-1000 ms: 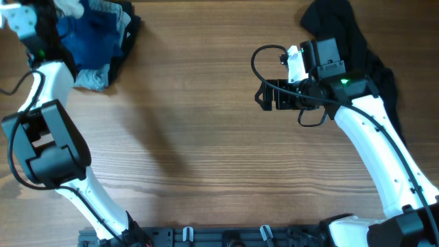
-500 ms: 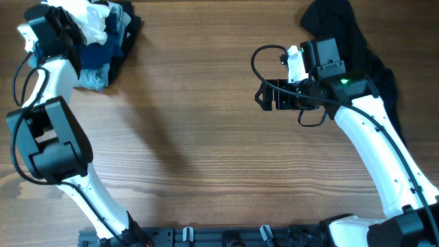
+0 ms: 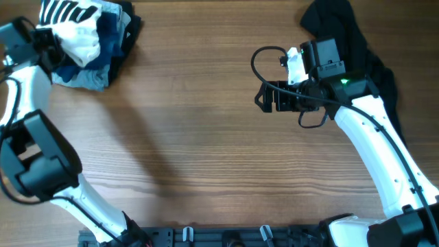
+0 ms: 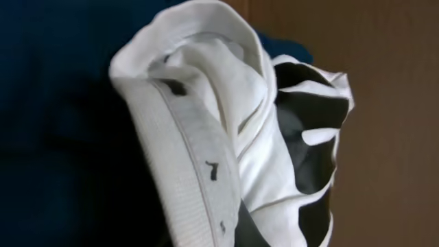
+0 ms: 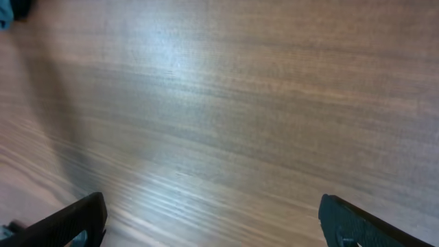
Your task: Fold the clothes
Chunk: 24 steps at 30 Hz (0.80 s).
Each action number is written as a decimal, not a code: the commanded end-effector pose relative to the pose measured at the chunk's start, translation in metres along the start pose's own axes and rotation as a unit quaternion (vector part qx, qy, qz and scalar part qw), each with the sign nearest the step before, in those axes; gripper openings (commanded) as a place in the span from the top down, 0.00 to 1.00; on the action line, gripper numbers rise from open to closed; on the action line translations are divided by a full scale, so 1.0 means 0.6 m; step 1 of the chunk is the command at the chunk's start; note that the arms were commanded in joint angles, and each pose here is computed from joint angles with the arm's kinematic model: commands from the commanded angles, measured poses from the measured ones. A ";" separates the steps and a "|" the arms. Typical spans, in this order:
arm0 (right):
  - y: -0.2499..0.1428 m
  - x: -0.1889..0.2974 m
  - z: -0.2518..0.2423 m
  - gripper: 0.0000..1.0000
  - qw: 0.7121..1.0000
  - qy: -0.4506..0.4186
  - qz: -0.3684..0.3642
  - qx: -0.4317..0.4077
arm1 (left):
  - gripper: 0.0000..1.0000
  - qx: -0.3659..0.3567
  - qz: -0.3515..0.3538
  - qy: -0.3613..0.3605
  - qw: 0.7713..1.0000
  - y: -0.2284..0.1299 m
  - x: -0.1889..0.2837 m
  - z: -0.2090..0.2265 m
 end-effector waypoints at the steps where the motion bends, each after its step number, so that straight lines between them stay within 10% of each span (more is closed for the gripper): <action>1: -0.014 -0.003 0.005 0.00 1.000 0.008 0.022 -0.004 | 0.77 -0.137 -0.001 -0.004 0.991 0.017 0.048 -0.019; 5: -0.024 -0.004 0.006 0.00 0.999 0.004 0.033 -0.001 | 0.15 -0.153 0.027 0.039 0.987 0.003 0.050 0.017; 7: -0.027 -0.006 0.011 0.00 0.999 0.004 0.035 0.005 | 0.00 -0.161 0.040 0.056 0.985 -0.005 0.052 0.032; 24: -0.005 -0.008 0.019 0.00 0.999 0.003 0.001 0.032 | 0.00 -0.122 0.008 0.172 0.977 0.091 0.256 0.111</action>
Point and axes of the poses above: each gripper's point midway between its finger pads, its own x axis back along the fingers, its own z axis along the line the jaws close on, y = z × x, the point moved 2 cm from there along x, back along the fingers, and after that the axes turned 10 degrees about -x, right-handed, at the moved point
